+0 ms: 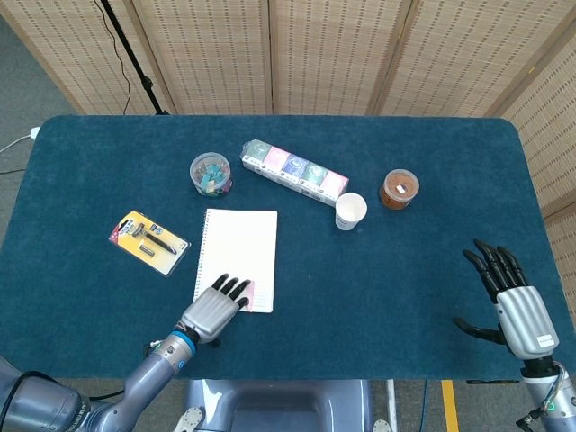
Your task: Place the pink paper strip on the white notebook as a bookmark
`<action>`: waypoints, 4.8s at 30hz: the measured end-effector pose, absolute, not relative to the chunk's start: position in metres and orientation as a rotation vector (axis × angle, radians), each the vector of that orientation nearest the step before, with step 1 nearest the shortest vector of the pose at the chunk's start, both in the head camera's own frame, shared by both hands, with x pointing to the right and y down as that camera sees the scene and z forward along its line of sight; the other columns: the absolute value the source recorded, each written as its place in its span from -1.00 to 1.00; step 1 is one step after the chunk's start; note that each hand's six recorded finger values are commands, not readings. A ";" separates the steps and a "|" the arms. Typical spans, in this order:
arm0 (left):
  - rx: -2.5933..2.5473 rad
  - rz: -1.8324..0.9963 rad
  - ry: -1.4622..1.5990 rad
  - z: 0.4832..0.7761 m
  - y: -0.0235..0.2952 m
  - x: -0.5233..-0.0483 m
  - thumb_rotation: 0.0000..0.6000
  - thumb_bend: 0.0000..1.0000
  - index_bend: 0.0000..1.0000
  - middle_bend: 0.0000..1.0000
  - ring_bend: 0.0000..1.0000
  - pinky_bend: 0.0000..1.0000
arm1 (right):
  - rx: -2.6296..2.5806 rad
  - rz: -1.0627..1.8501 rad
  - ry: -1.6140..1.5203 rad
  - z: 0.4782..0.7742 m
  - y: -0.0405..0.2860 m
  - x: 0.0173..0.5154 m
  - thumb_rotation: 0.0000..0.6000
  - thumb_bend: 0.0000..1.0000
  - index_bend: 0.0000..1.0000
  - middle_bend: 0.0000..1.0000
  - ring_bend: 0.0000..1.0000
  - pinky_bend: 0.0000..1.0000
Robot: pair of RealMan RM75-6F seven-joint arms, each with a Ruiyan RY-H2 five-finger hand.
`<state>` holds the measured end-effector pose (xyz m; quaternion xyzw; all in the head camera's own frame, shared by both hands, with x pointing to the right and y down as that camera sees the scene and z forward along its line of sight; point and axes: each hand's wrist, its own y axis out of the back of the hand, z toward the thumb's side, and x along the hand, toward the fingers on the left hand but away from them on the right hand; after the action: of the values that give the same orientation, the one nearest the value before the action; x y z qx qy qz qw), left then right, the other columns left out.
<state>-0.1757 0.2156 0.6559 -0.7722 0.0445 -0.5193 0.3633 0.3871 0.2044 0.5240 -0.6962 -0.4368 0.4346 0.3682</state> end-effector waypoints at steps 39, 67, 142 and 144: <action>-2.001 -1.316 0.081 0.655 0.225 -0.171 1.00 -1.00 -0.53 -1.00 -1.00 -1.00 | -1.799 1.103 -1.125 0.521 0.206 0.386 1.00 -0.93 -0.83 -1.00 -1.00 -1.00; -1.979 -1.328 0.078 0.654 0.223 -0.179 1.00 -1.00 -0.53 -1.00 -1.00 -1.00 | -1.804 1.091 -1.132 0.518 0.207 0.385 1.00 -0.93 -0.82 -1.00 -1.00 -1.00; -1.948 -1.352 0.193 0.631 0.196 -0.202 1.00 -1.00 -0.53 -1.00 -1.00 -1.00 | -1.834 1.057 -1.122 0.513 0.211 0.378 1.00 -0.93 -0.80 -1.00 -1.00 -1.00; -1.950 -1.349 0.219 0.625 0.191 -0.207 1.00 -1.00 -0.54 -1.00 -1.00 -1.00 | -1.833 1.057 -1.124 0.512 0.211 0.378 1.00 -0.93 -0.80 -1.00 -1.00 -1.00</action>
<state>-0.2073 0.1911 0.6254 -0.7604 0.0853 -0.5262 0.3709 0.3777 0.2114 0.5122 -0.7126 -0.4369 0.4107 0.3643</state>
